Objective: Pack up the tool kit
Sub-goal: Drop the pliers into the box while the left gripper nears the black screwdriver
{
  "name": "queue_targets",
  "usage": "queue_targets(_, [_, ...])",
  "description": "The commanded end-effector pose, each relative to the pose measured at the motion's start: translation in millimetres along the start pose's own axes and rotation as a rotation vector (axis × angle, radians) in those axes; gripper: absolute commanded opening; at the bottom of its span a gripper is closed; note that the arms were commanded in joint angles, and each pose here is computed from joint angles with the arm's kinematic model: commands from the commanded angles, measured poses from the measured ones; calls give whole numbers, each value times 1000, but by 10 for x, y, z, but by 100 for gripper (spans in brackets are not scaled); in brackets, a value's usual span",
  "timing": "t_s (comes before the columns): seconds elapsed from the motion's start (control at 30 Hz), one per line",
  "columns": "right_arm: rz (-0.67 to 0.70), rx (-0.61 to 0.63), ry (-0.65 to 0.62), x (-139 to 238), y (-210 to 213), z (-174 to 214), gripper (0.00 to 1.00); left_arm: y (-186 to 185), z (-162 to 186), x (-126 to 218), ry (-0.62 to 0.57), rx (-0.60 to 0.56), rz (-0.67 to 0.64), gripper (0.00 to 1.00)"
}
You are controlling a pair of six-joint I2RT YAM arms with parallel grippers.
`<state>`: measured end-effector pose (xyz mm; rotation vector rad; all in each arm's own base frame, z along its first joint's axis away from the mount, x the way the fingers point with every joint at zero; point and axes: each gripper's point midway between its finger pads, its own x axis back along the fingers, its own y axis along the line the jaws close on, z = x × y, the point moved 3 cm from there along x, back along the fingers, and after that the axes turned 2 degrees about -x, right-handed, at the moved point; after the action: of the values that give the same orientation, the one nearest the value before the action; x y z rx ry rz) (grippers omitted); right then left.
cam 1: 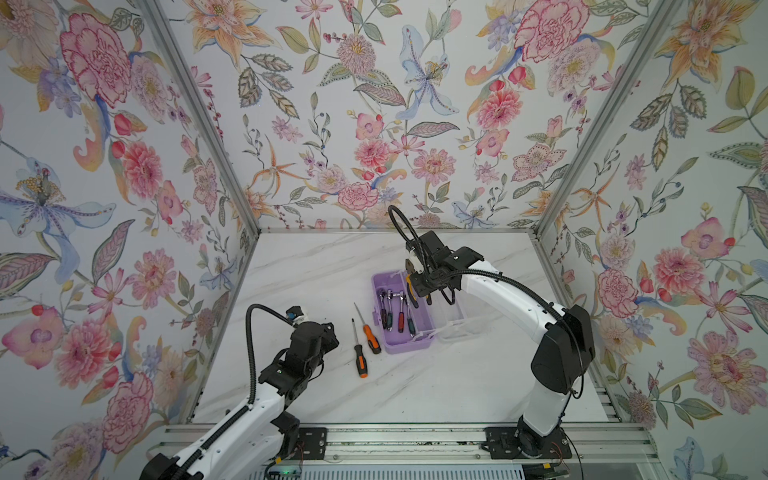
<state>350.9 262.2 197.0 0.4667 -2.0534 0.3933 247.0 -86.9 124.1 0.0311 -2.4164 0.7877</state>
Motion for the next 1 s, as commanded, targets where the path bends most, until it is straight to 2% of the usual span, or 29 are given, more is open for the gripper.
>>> queue_targets(0.0, [5, -8, -6, -6, -24, 14, 0, -99, -97, 4, -15, -9, 28, 30])
queue_targets(0.6, [111, 3, 140, -563, -75, 366, 0, -15, -11, -24, 11, -21, 1, 30])
queue_targets(0.67, [113, -1, 138, -563, -69, 370, 6, 13, 23, -44, 24, -26, -12, 30])
queue_targets(0.73, [112, -2, 135, -547, -56, 370, 20, 44, 60, -59, 37, -28, -22, 31])
queue_targets(0.8, [110, 1, 133, -523, -37, 373, 26, 66, 88, -67, 45, -31, -28, 32])
queue_targets(0.87, [123, 8, 120, -478, -28, 360, 36, 75, 95, -64, 46, -35, -31, 35])
queue_targets(0.97, [139, 16, 91, -355, -16, 320, 40, 79, 76, -47, 40, -40, -37, 35])
